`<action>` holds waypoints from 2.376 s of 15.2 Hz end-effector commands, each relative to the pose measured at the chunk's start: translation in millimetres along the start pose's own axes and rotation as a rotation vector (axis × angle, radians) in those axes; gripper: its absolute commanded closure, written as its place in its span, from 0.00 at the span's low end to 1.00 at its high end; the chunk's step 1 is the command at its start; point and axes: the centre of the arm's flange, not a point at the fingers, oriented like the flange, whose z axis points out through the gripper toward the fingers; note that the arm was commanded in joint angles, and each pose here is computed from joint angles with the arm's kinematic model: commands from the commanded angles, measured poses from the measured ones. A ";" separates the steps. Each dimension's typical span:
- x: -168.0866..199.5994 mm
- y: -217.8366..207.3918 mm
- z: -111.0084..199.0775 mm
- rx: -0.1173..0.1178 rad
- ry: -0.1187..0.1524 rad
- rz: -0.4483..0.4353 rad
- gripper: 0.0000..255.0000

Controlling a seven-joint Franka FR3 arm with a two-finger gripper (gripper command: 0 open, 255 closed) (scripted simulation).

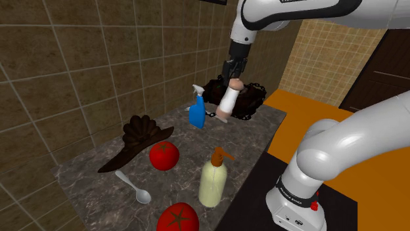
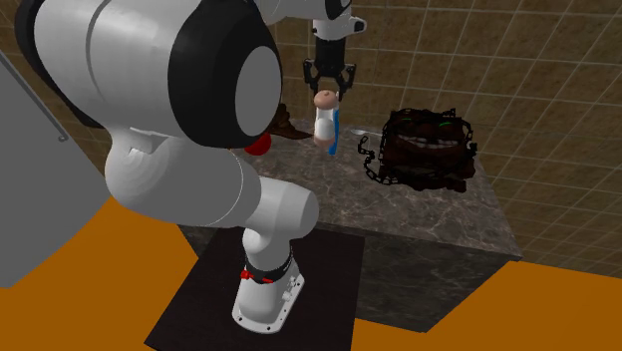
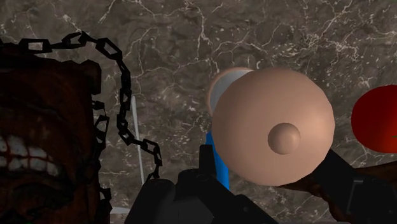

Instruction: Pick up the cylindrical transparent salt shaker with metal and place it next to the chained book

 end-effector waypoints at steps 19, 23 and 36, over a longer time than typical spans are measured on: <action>-7.0 -0.5 105.4 0.000 0.001 0.000 1.00; -8.4 -0.3 126.5 0.000 0.001 0.000 1.00; -9.7 -0.1 146.8 0.000 0.001 0.000 0.00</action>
